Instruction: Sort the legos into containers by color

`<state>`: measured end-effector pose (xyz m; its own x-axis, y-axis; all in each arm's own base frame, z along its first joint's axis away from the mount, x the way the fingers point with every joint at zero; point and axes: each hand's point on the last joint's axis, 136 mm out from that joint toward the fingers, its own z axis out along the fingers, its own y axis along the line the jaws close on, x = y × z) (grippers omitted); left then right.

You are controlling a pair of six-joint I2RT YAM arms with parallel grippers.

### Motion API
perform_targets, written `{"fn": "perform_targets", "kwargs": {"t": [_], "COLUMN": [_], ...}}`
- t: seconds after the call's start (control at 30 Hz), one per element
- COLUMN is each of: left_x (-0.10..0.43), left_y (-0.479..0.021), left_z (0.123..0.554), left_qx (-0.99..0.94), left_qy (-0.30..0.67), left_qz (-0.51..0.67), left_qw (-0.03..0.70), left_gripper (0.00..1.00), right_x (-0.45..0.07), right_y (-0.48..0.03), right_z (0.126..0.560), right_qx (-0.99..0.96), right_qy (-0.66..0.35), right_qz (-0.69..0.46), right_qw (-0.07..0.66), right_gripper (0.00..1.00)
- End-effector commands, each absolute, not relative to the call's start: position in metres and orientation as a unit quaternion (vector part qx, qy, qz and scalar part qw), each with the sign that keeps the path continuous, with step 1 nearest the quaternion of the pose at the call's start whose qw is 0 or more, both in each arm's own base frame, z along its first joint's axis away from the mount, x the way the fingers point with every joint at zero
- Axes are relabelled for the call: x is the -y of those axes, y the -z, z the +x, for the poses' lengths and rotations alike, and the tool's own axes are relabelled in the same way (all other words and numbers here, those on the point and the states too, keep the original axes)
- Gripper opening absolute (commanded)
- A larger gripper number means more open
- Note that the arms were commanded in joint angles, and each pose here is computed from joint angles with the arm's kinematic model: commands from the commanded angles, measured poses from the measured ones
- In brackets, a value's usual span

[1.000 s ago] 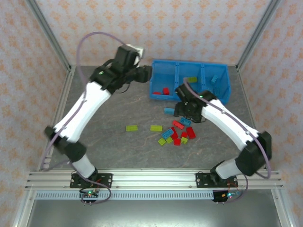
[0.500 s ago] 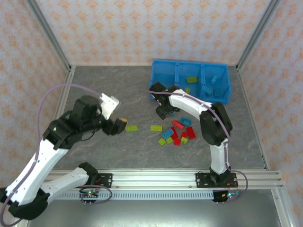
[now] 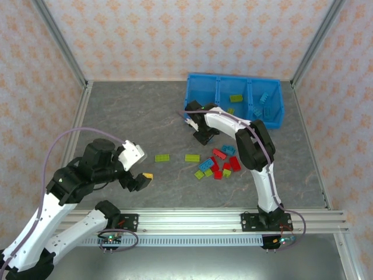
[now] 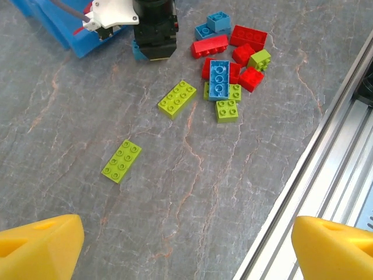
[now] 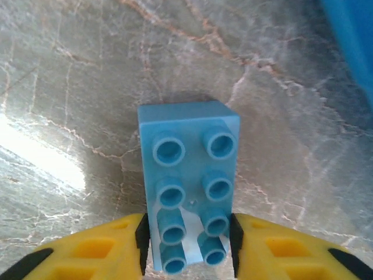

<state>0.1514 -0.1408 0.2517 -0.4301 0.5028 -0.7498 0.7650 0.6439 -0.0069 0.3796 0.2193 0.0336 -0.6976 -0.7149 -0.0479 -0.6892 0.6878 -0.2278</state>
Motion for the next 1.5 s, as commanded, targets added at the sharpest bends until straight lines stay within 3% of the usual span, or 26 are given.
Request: {"fn": "perform_targets", "kwargs": {"t": [0.0,0.13,0.2,0.27,0.43,0.5,0.63,0.73,1.1,1.3,1.47], "left_x": [0.148,0.149,0.15,0.152,0.157,0.158,0.159,0.159,0.176,0.185,0.18], "left_y": [-0.26,-0.259,-0.258,-0.257,-0.254,-0.254,-0.252,-0.252,-0.275,-0.3,-0.316], "left_z": [0.156,0.16,0.162,0.165,0.171,0.172,0.174,0.175,0.195,0.215,0.232], "left_qx": [-0.814,-0.812,-0.811,-0.811,-0.812,-0.812,-0.811,-0.81,-0.787,-0.777,-0.789], "left_qy": [0.189,0.185,0.183,0.182,0.183,0.183,0.182,0.18,0.189,0.19,0.177], "left_qz": [0.384,0.385,0.387,0.39,0.394,0.396,0.399,0.401,0.407,0.393,0.344], "left_qw": [0.392,0.398,0.399,0.397,0.39,0.388,0.387,0.389,0.423,0.453,0.477], "left_gripper": [0.93,0.94,0.94,0.94,0.94,0.95,0.95,0.95,0.97,0.99,1.0], "right_x": [-0.221,-0.221,-0.218,-0.214,-0.223,-0.226,-0.227,-0.229,-0.231,-0.161,-0.05], "right_y": [-0.032,-0.036,-0.037,-0.037,-0.031,-0.026,-0.02,-0.031,-0.16,-0.225,-0.237], "right_z": [0.368,0.363,0.362,0.365,0.367,0.368,0.369,0.371,0.379,0.403,0.434], "right_qx": [-0.917,-0.92,-0.922,-0.923,-0.929,-0.932,-0.936,-0.938,-0.946,-0.929,-0.878], "right_qy": [0.083,0.076,0.087,0.104,0.083,0.08,0.08,0.076,-0.02,-0.035,-0.061], "right_qz": [-0.388,-0.382,-0.376,-0.368,-0.357,-0.351,-0.343,-0.334,-0.187,-0.018,0.228], "right_qw": [0.04,0.039,0.039,0.043,0.046,0.042,0.031,0.05,0.265,0.368,0.415], "right_gripper": [0.32,0.28,0.35,0.53,0.56,0.54,0.37,0.3,0.23,0.21,0.25]}}
